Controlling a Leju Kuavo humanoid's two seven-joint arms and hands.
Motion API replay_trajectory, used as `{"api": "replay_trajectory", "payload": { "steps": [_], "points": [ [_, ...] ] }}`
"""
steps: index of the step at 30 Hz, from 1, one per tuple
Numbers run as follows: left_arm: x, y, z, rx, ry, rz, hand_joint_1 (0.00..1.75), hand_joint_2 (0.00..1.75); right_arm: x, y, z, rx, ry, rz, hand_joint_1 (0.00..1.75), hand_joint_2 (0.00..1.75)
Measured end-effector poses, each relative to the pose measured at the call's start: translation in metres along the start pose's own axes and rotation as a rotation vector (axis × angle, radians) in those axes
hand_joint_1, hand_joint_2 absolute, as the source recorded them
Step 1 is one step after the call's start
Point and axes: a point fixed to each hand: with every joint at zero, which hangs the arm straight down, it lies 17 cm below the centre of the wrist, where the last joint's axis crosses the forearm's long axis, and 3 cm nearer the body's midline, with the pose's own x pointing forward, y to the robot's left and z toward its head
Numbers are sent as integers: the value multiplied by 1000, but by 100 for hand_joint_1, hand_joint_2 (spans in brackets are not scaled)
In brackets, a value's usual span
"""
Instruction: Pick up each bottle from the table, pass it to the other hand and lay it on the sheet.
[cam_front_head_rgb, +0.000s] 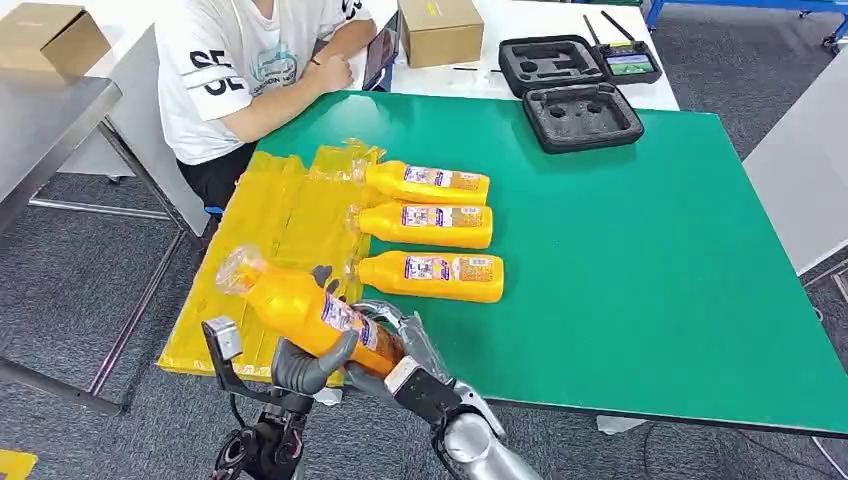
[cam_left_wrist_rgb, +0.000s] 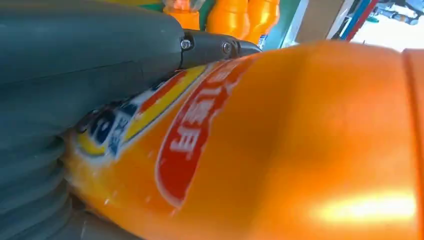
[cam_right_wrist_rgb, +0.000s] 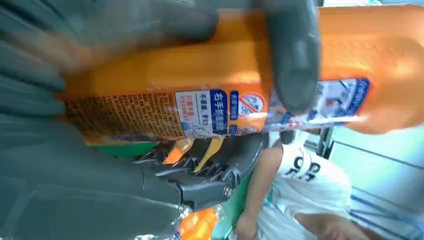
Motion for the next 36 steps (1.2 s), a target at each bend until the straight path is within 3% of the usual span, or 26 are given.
{"api": "replay_trajectory", "payload": {
  "steps": [18, 19, 20, 32, 34, 35, 36],
  "points": [
    [9, 16, 2, 30, -29, 26, 0, 175, -18, 13, 5, 71, 52, 19, 175, 175],
    [10, 16, 2, 30, -29, 26, 33, 175, -18, 13, 6, 72, 53, 19, 175, 175],
    [10, 16, 3, 29, -29, 27, 173, 175, -18, 13, 6, 73, 54, 19, 175, 175],
    [-7, -15, 1, -125, 11, -196, 175, 175, -20, 4, 4, 45, 55, 18, 175, 175],
    [-6, -18, -3, -137, 5, -208, 175, 175, -18, 0, 3, 27, 45, 25, 0, 175],
    [-5, -20, -5, -140, 0, -211, 175, 175, -18, -1, 2, 22, 41, 31, 0, 0],
    [-4, -22, -7, -148, -6, -213, 175, 175, -17, -3, 1, 17, 37, 38, 0, 0]
  ]
}}
